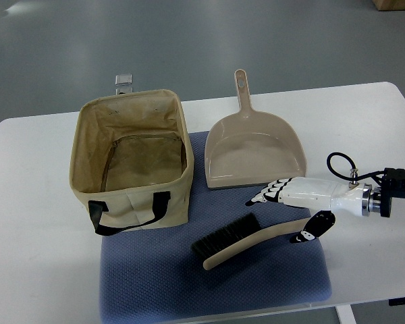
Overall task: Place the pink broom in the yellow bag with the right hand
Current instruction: 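Lower the right hand to the beige brush handle and grasp it, then lift the brush with the right hand up over the dustpan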
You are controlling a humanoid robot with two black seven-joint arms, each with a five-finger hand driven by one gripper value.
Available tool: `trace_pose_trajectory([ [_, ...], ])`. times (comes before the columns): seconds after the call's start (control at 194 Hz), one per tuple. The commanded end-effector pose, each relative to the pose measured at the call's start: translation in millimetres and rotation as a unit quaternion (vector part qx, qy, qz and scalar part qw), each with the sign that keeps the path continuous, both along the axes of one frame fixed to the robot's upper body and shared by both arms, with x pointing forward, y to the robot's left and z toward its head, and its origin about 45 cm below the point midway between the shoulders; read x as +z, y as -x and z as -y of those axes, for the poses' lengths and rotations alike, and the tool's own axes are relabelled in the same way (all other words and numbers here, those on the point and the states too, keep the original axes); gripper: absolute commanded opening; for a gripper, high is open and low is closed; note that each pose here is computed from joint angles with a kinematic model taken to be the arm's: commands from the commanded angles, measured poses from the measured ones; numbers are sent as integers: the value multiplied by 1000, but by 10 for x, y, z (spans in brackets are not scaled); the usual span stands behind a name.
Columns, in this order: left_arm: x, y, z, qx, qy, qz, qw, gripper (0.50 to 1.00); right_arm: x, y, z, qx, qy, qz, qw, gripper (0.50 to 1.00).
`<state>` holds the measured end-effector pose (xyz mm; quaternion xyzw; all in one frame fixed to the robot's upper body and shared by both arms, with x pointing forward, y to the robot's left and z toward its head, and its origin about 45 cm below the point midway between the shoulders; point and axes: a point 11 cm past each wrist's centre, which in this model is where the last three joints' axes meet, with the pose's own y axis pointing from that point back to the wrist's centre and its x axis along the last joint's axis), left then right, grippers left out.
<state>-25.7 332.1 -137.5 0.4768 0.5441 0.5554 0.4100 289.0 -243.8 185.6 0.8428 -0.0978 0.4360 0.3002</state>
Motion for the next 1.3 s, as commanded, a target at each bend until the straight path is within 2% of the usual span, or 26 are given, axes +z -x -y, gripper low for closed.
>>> trace_pose_trajectory([
  [0.0, 0, 8, 0, 0, 0, -1, 1000, 1000, -44, 16, 59, -3, 16, 13, 1000, 862],
  [0.238, 0, -1, 0, 0, 0, 0, 1000, 1000, -87, 6, 116, -11, 41, 34, 998, 762],
  [0.548, 0, -2, 0, 0, 0, 0, 1000, 1000, -165, 53, 138, -2, 67, 41, 997, 748],
  [0.744, 0, -2, 0, 0, 0, 0, 1000, 1000, -199, 59, 158, -7, 76, 48, 996, 719],
  [0.873, 0, -2, 0, 0, 0, 0, 1000, 1000, -203, 61, 152, -7, 76, 51, 996, 656],
  [1.075, 0, -2, 0, 0, 0, 0, 1000, 1000, -209, 60, 160, -4, 80, 57, 995, 613],
  [1.121, 0, -2, 0, 0, 0, 0, 1000, 1000, -211, 58, 164, -5, 80, 57, 995, 586],
  [1.199, 0, -2, 0, 0, 0, 0, 1000, 1000, -213, 56, 169, -5, 81, 57, 995, 500],
  [1.297, 0, -2, 0, 0, 0, 0, 1000, 1000, -194, 41, 171, -7, 79, 63, 995, 500],
])
